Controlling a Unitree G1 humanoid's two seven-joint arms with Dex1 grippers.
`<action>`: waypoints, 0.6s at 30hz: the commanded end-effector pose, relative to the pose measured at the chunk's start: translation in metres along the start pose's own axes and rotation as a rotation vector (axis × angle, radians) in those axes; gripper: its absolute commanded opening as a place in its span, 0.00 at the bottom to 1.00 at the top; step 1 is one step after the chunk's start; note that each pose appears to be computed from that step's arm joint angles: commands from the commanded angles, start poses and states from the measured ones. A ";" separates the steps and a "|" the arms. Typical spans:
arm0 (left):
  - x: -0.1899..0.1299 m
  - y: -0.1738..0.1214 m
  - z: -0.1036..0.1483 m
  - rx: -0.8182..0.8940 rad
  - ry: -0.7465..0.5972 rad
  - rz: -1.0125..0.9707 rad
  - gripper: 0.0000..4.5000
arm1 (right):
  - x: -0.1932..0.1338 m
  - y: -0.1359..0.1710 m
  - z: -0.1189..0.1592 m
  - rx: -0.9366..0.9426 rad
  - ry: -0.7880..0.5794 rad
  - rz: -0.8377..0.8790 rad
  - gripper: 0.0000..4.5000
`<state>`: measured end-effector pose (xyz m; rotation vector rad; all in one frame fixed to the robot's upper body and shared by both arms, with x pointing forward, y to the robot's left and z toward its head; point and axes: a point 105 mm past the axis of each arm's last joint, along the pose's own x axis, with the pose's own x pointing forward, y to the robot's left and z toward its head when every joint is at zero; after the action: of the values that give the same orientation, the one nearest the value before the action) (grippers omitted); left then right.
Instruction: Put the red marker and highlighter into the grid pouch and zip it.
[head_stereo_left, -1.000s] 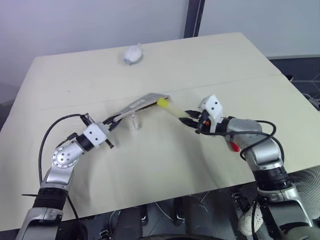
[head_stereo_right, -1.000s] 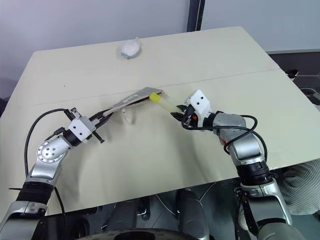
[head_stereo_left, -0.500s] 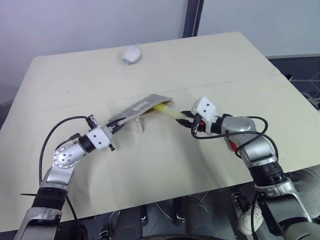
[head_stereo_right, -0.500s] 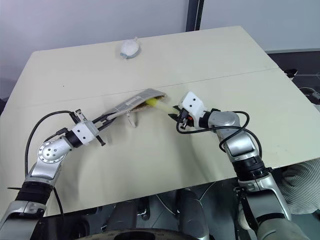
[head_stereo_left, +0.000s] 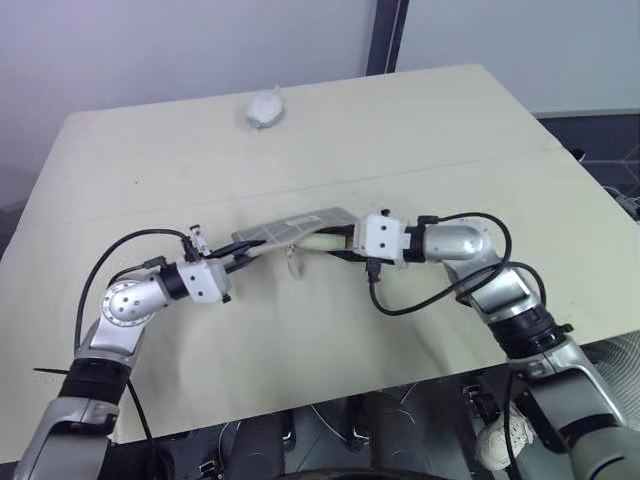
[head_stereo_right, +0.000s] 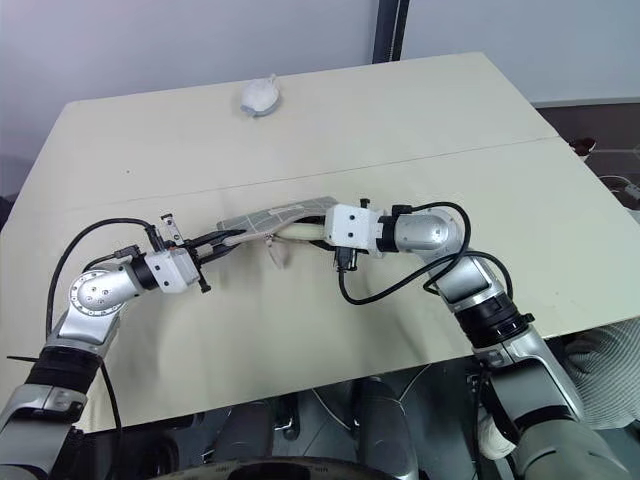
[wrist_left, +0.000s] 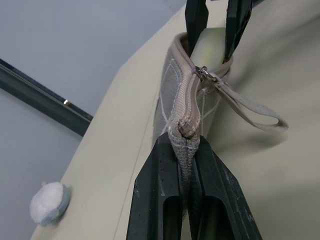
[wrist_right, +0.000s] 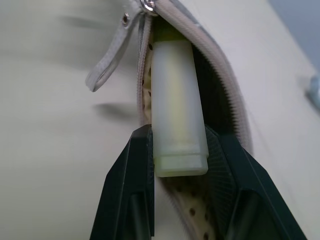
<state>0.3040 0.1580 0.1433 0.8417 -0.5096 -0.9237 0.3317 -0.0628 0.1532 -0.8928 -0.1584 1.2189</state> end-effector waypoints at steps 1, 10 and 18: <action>0.001 0.007 0.009 0.001 -0.052 0.017 0.00 | 0.007 0.006 0.015 -0.131 -0.058 0.039 0.19; -0.001 0.011 0.006 -0.029 -0.037 0.050 0.00 | -0.013 -0.002 0.011 0.052 -0.088 -0.022 0.85; -0.002 0.007 0.003 -0.050 -0.020 0.062 0.00 | -0.054 0.018 0.037 0.480 -0.255 -0.067 0.98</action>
<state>0.3057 0.1576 0.1406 0.7718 -0.4846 -0.9185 0.2845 -0.0872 0.1605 -0.3880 -0.0248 1.2528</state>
